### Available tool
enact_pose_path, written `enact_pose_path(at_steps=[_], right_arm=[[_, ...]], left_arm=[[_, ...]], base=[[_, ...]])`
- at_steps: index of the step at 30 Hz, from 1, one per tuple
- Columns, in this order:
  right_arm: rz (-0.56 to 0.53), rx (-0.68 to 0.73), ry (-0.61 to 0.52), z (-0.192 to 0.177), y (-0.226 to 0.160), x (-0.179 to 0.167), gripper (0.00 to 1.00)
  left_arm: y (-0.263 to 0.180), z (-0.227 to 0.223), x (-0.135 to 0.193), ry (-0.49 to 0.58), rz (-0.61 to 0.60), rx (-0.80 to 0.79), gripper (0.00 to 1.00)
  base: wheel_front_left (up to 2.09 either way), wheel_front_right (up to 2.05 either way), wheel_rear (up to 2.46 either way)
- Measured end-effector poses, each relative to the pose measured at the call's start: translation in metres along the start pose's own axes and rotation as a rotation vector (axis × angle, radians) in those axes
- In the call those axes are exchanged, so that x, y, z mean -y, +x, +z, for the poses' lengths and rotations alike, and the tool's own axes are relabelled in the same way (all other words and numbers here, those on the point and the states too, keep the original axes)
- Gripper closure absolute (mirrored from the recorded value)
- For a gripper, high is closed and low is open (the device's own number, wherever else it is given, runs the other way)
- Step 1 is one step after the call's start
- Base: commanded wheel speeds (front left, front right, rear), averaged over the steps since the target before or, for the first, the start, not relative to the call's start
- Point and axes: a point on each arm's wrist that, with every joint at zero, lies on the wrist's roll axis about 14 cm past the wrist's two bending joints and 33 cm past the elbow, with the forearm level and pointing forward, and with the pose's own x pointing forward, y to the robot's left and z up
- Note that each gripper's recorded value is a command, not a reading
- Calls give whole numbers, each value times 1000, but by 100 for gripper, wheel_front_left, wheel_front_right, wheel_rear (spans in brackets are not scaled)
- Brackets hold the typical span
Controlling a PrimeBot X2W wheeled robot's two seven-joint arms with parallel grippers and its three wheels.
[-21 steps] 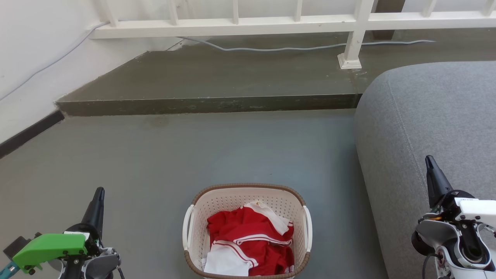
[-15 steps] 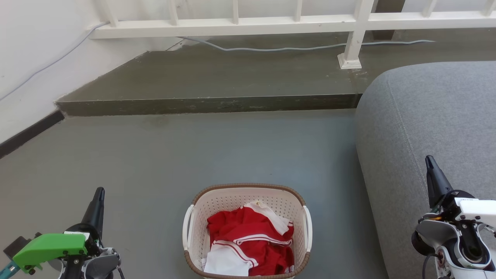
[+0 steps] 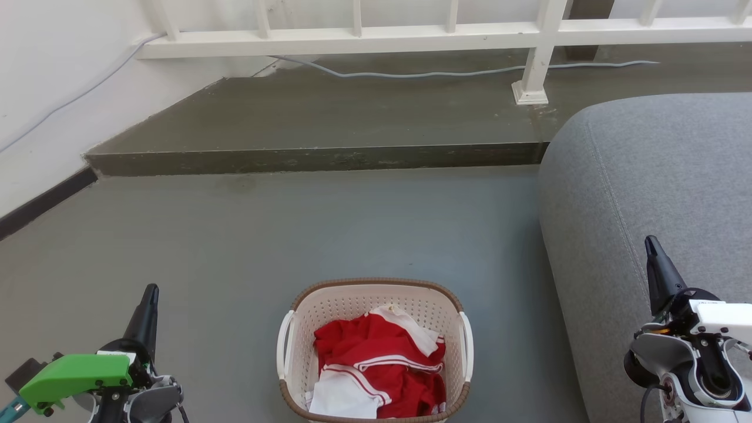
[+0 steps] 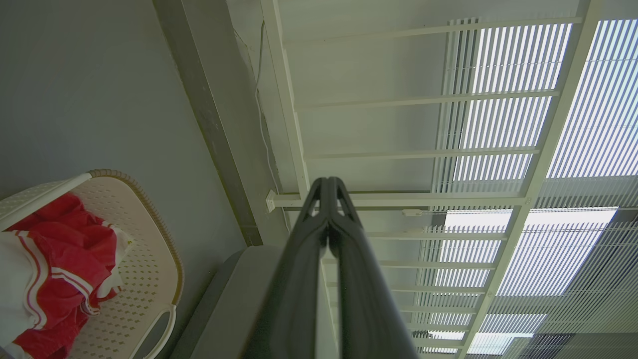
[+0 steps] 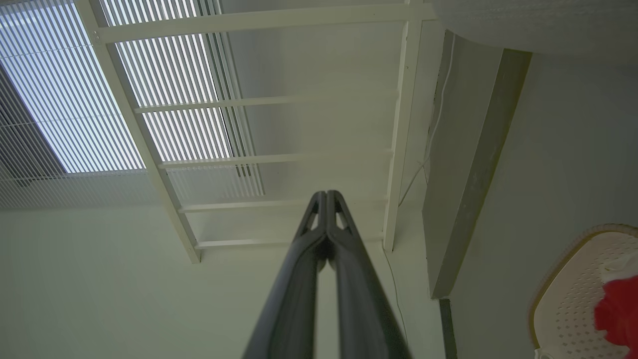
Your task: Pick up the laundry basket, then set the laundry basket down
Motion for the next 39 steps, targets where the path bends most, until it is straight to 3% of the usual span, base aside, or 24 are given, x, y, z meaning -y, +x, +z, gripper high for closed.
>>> enact_pose_path(at_steps=[25, 26, 27, 28, 32, 39], right_arm=[[0, 1, 1, 0, 0, 0, 100], [0, 1, 2, 0, 0, 0, 0], [-8, 1, 4, 0, -1, 3, 100], [-25, 2, 8, -1, -3, 9, 0], [-84, 3, 27, -5, -13, 29, 0], [-68, 0, 20, -7, -12, 24, 0]], left_arm=[[0, 0, 0, 0, 0, 0, 100], [0, 0, 0, 0, 0, 1, 0], [-1, 0, -3, -1, 8, -1, 100], [-2, -2, -8, -4, 24, -3, 0], [-11, -7, -27, -23, 78, -6, 0], [-10, -7, -25, -22, 71, 2, 0]], base=[[0, 0, 0], [0, 0, 0], [0, 0, 0], [0, 0, 0], [0, 0, 0], [0, 0, 0]])
